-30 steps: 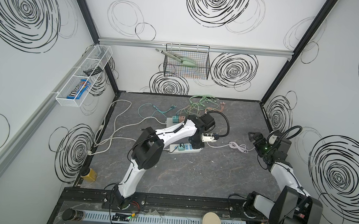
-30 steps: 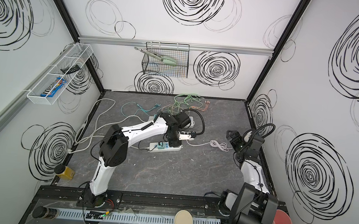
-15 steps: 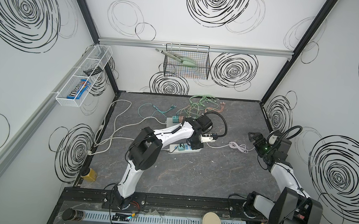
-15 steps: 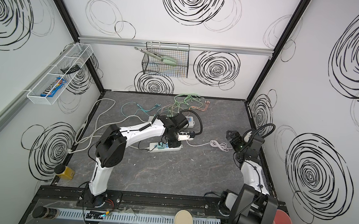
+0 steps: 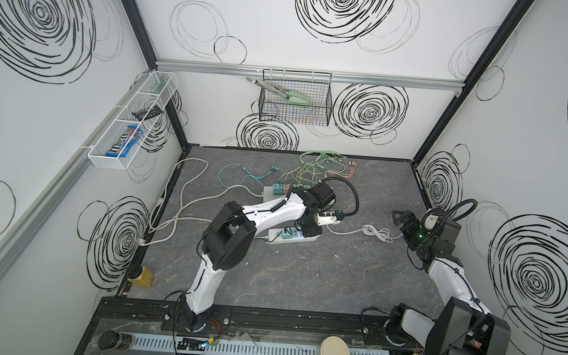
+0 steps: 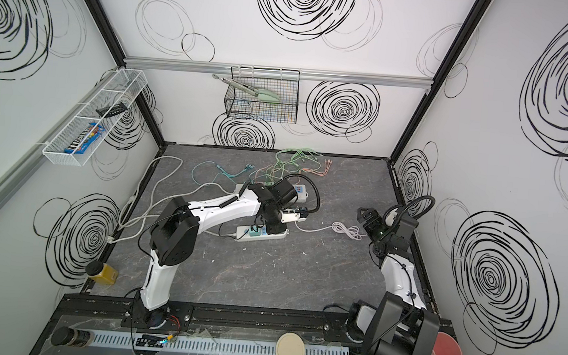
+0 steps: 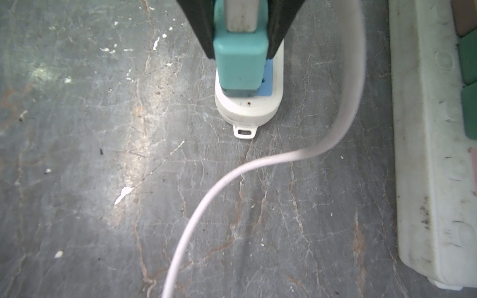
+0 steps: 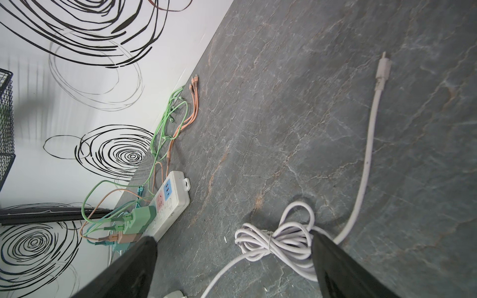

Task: Insert plugs into power strip
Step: Insert the plug into the socket.

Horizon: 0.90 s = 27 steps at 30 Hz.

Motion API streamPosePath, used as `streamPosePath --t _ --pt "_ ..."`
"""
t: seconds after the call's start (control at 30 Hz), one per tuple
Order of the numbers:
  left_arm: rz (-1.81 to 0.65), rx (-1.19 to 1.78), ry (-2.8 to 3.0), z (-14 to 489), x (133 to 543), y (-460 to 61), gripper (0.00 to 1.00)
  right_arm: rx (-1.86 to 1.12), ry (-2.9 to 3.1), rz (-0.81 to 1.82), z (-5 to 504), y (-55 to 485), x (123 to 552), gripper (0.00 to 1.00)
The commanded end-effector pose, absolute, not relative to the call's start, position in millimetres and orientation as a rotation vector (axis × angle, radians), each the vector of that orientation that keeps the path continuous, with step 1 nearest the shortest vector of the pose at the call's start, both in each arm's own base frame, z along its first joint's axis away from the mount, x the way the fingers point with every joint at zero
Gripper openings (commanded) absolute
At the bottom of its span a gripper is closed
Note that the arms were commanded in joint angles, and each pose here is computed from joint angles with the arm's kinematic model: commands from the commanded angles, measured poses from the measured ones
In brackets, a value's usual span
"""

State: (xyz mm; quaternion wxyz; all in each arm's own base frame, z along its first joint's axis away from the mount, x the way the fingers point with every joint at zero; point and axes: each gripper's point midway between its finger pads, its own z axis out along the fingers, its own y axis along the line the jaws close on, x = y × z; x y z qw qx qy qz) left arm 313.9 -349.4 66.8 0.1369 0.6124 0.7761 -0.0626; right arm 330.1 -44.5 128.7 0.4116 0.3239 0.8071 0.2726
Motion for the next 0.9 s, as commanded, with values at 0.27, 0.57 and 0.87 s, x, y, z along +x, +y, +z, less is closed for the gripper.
streamPosePath --t 0.27,0.57,0.87 --pt "-0.191 1.960 2.112 42 305 -407 0.00 0.731 2.004 0.656 157 -43 327 0.97" --pt "-0.264 2.075 2.041 52 274 -421 0.00 0.704 2.016 0.688 156 -36 326 0.97" --pt "-0.165 1.864 2.034 94 309 -420 0.43 0.671 2.036 0.713 155 -26 328 0.97"
